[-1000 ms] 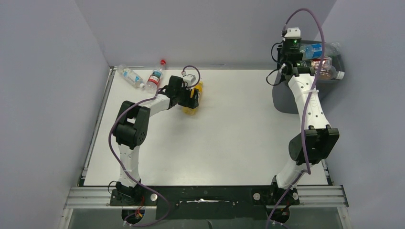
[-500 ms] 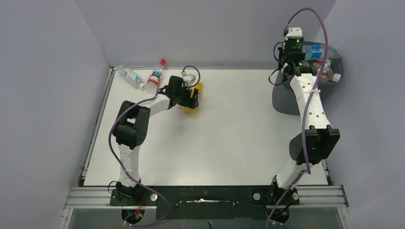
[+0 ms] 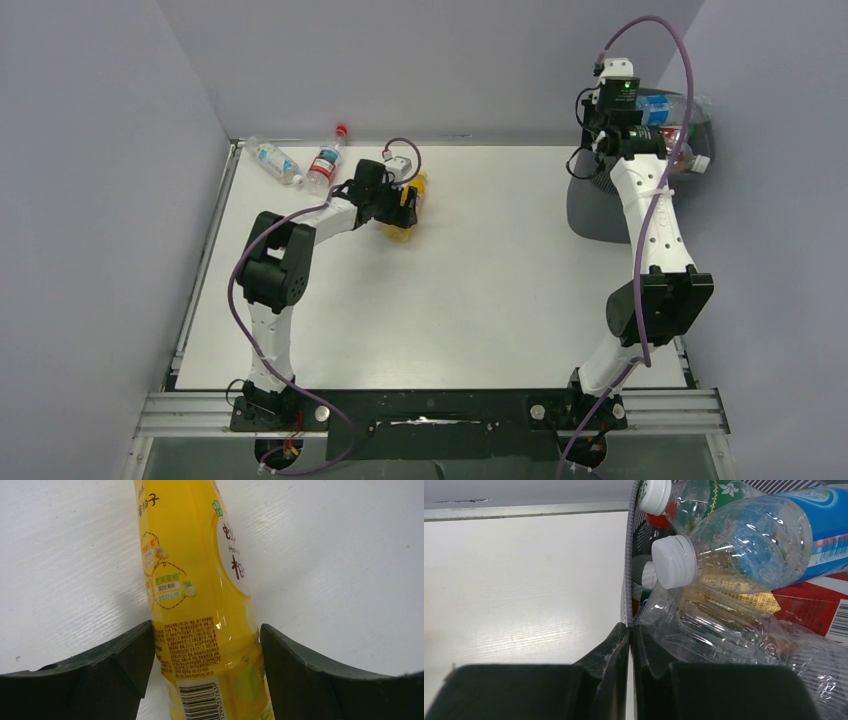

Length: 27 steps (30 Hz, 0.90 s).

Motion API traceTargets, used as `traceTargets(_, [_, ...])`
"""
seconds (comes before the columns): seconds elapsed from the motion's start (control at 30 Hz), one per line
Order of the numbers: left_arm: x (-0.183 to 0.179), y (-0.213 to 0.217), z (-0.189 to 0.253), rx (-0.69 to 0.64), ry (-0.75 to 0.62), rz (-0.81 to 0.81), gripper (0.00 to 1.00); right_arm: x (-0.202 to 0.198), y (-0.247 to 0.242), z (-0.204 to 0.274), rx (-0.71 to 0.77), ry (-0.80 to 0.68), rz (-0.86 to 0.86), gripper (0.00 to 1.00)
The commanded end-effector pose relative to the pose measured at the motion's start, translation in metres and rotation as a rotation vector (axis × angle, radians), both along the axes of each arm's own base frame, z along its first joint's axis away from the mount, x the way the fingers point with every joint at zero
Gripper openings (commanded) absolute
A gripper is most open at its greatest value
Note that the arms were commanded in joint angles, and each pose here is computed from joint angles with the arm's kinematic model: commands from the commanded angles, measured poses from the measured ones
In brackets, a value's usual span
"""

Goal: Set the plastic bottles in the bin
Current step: Adjust the trash bin at the center of the board.

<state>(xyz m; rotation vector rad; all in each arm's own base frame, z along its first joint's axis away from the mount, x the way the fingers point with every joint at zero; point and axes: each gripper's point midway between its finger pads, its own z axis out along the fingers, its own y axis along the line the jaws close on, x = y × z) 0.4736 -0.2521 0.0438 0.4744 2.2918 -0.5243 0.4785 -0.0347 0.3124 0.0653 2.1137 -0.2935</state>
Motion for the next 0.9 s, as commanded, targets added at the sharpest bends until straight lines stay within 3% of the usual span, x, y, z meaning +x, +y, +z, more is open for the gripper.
traceTargets(0.0, [0.007, -0.014, 0.056, -0.061, -0.103, -0.015, 0.72, -0.020, 0.020, 0.022, 0.068, -0.030, 0.055, 0.03])
traceTargets(0.4, [0.002, -0.018, 0.062, -0.060, -0.111, -0.020, 0.72, -0.030, 0.028, 0.024, 0.076, -0.013, 0.089, 0.05])
traceTargets(0.87, [-0.006, -0.026, 0.066, -0.054, -0.113, -0.029, 0.72, -0.058, 0.076, 0.041, 0.074, -0.005, 0.208, 0.04])
